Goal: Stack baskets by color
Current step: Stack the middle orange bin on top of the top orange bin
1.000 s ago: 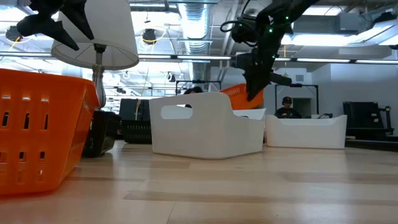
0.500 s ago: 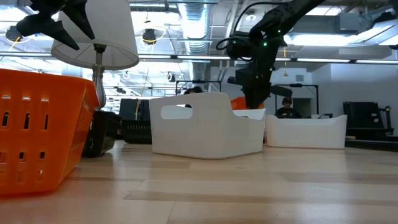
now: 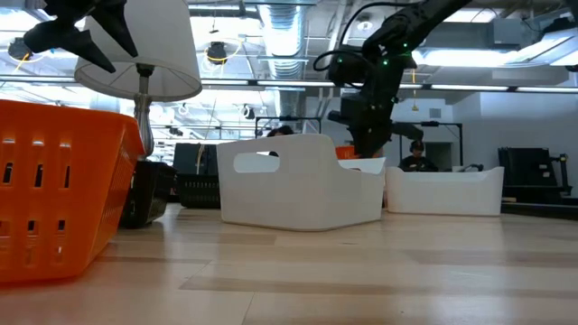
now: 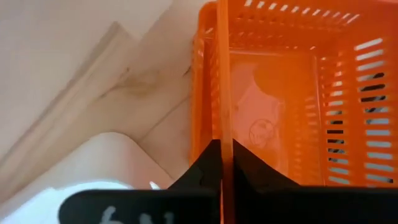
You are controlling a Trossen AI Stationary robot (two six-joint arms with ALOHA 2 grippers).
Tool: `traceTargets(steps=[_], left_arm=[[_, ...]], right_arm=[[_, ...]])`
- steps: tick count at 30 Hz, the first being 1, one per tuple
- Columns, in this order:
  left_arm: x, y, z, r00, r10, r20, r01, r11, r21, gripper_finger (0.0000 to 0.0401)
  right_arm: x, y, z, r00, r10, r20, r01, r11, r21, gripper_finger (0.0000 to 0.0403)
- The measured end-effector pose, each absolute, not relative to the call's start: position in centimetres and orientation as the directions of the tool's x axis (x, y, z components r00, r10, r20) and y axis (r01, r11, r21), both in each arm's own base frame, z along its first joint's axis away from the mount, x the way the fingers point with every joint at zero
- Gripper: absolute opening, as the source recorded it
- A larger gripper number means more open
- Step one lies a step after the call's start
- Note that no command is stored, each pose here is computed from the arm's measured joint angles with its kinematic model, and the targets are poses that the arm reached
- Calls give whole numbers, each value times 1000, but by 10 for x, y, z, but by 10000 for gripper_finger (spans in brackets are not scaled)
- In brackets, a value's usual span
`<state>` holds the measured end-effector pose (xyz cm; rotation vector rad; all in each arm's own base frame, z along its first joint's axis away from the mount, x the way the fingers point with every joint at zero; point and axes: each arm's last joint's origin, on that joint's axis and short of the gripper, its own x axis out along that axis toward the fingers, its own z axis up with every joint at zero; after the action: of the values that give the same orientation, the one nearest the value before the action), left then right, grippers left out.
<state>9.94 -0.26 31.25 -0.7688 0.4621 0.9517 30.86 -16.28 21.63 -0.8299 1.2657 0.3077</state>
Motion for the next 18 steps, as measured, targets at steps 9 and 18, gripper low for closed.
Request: traceTargets(steps=[9,18], left_arm=[[99,-2,313,513,564,-647,-858,339,-386,233],[100,-2,313,514,563,-648,-858,336,-389,233]], right_arm=[[308,-165,216,331,-191,-924,-583,728,-360,40],[307,-170,217,359,-176,-917,-503,791,-349,102]])
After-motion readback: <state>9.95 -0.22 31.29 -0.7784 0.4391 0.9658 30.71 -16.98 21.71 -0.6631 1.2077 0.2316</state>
